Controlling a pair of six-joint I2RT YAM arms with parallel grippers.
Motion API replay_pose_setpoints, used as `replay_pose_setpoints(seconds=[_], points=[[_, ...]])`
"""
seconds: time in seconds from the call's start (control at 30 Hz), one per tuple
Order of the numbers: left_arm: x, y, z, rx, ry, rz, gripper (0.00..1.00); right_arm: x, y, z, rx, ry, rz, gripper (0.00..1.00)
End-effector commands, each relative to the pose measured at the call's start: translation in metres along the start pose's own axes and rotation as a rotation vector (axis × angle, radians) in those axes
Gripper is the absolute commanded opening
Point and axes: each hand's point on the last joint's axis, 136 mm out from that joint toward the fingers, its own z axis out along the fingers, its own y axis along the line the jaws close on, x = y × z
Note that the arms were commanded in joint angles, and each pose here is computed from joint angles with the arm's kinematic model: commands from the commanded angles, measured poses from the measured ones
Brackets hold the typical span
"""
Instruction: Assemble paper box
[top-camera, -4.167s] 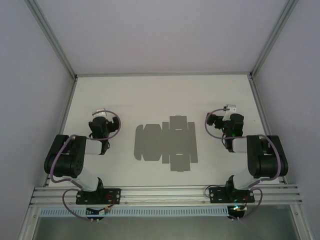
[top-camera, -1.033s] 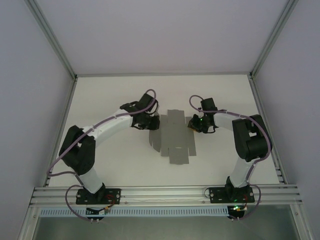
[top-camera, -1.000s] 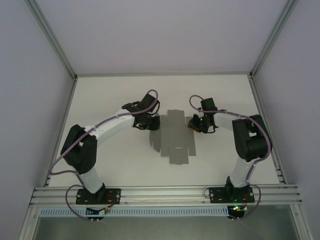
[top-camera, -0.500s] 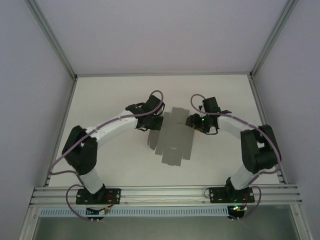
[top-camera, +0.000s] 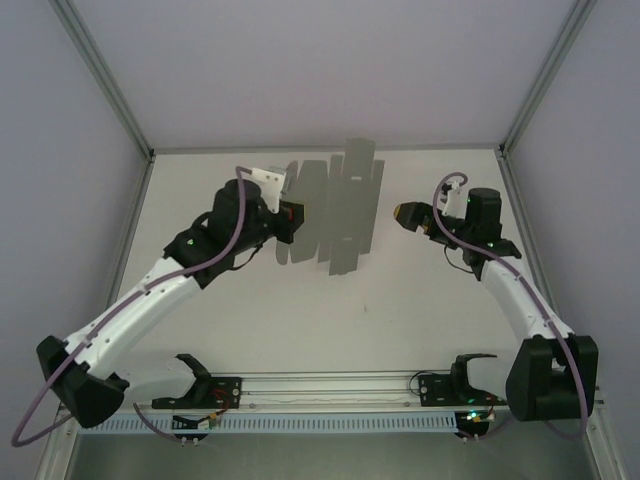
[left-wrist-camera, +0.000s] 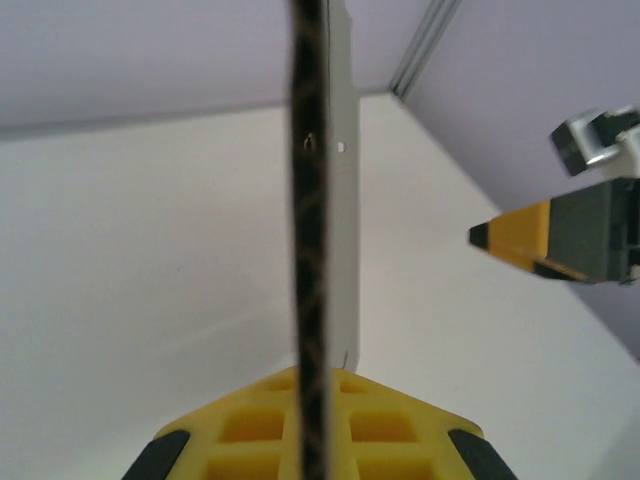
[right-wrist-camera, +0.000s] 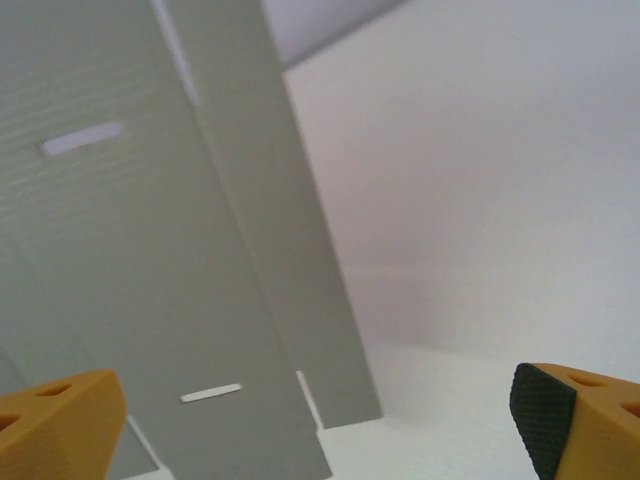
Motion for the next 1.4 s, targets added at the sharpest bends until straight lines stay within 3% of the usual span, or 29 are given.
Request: replay_pose_setpoints(seconds=[0.0,0.4,0.73,0.9,1.13,1.27,1.37], points=[[-0.018,-0.024,-0.013,0.143,-0.085,-0.006,0.0,-0.005,0.031,-0.007,-0.159,-0.023,-0.096,0.99],[-0.028,-0.046,-0.04,0.277,-0.135,-0.062,0.0,-0.013,0.047,-0.003,-0.337,0.071,-0.06,0.83],[-0.028,-0.037,-0.036,0.223,-0.134,-0.084,0.0,-0.004,0.055,-0.003,-0.436,0.112,-0.069,0.29],[-0.026,-0.032,-0.028,0.197,-0.128,-0.092,0.0,0.002,0.064,-0.008,-0.515,0.134,-0.094,0.18],[-0.022,-0.027,-0.016,0.177,-0.109,-0.099,0.0,0.009,0.073,-0.016,-0.587,0.158,-0.135,0.13],[-0.021,-0.026,-0.013,0.176,-0.106,-0.102,0.0,0.009,0.068,-0.014,-0.529,0.14,-0.149,0.07],[-0.02,-0.026,-0.01,0.176,-0.1,-0.104,0.0,0.008,0.06,-0.005,-0.408,0.13,-0.169,0.02]])
